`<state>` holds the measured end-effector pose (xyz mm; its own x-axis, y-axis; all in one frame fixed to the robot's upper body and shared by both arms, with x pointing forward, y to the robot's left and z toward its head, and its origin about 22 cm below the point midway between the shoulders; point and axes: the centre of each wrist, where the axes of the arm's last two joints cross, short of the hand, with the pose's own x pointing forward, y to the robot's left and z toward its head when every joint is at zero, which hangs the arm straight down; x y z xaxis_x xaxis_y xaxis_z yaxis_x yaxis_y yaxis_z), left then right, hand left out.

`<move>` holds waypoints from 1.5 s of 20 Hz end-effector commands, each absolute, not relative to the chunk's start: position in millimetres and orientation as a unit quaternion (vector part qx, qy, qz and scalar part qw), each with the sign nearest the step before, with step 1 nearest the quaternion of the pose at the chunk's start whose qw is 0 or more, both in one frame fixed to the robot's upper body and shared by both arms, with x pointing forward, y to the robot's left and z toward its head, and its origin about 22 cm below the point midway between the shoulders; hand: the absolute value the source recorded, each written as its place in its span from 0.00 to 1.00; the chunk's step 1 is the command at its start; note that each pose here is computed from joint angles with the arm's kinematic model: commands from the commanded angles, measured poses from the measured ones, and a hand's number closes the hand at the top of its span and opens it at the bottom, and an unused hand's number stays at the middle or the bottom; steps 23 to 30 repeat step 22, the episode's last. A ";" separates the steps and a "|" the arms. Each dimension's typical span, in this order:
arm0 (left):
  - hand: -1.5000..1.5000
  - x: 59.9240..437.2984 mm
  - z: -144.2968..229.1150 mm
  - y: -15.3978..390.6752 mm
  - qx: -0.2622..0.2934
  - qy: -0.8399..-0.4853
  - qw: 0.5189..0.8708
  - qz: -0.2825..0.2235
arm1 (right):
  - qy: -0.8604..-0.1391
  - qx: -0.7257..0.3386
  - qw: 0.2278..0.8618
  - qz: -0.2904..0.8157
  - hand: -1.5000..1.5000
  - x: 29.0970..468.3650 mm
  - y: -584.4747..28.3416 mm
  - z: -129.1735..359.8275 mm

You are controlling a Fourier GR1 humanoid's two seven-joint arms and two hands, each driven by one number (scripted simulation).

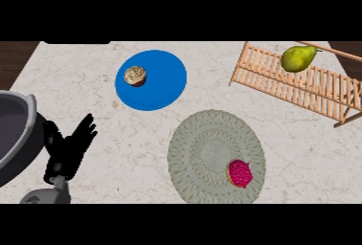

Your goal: Pick the pear from the placemat and place it in the tiered shelf

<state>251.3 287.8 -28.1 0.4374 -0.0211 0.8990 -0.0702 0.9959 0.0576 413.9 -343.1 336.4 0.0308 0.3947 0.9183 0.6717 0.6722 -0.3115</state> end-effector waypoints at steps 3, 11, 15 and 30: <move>0.50 251.1 -30.0 280.6 0.040 -0.530 0.847 0.023 | -0.696 -0.406 0.555 -0.206 0.00 392.2 -377.0 356.0; 0.50 251.5 -20.8 305.0 0.042 -0.533 0.844 0.027 | -0.647 -0.456 0.518 -0.324 0.00 334.7 -446.5 365.4; 0.50 247.1 -29.2 295.0 0.050 -0.528 0.847 0.029 | -0.652 -0.430 0.524 -0.340 0.00 291.9 -479.9 367.2; 0.50 253.4 -27.6 297.9 0.046 -0.521 0.852 0.023 | -0.661 -0.419 0.542 -0.306 0.00 236.6 -518.6 350.5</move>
